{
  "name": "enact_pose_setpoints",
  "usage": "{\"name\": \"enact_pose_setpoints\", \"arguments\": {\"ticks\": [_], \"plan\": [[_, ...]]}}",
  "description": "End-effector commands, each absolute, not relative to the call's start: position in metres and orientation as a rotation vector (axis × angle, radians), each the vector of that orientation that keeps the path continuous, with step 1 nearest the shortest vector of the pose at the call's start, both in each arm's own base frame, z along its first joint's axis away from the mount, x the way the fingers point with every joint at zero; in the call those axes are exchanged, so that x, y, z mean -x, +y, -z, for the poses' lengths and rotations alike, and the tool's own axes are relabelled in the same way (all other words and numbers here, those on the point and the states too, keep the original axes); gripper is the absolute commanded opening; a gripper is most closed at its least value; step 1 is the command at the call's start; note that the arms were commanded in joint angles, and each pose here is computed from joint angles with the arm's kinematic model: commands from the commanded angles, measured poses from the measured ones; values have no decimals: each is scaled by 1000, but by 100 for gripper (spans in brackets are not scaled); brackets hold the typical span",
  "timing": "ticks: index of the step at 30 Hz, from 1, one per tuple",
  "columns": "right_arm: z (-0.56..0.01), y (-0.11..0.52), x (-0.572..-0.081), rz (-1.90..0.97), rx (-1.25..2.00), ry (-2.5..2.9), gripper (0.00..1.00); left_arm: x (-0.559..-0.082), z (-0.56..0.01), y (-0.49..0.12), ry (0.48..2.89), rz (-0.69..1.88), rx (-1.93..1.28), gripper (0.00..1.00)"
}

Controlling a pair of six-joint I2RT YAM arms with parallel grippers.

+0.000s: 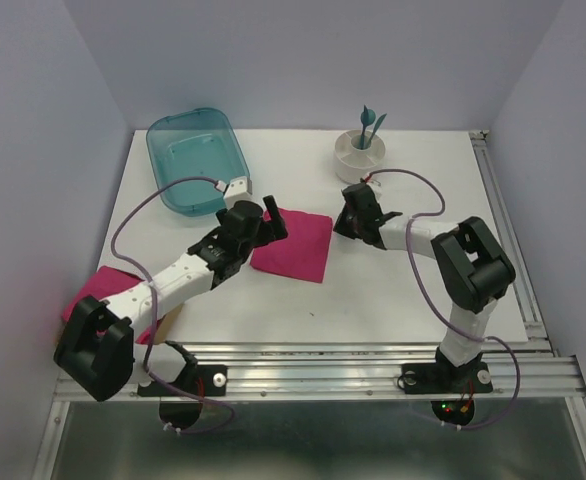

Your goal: Place the utensils on the paper napkin and roll it up

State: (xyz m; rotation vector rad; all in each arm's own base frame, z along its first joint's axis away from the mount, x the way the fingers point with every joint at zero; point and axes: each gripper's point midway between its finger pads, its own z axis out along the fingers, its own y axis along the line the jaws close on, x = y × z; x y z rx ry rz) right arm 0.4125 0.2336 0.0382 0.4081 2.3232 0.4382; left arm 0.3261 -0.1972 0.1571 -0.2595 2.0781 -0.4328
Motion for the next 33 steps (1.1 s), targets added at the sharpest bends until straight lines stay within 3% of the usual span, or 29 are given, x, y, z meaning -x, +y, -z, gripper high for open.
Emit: {"name": "enact_pose_setpoints", "arguments": {"ticks": [1,7,14,18,22,33], "plan": [[-58,207,-411,-350,-446,2251,1,-346,-178,-226,2004,501,145,99],[-66,185,-406,-384,-445,2242,1,-366,-175,-249,1996,529,90,99],[-107,227,-414,-636,-216,2171,11,-358,-161,-249,2024,561,131,99],[-103,251,-415,-752,-113,2205,29,-349,-157,-242,2028,573,152,99],[-92,254,-425,-730,-120,2237,41,-341,-147,-234,2043,554,154,99],[-84,257,-448,-685,-138,2225,43,-330,-120,-223,2083,516,161,98]]}}
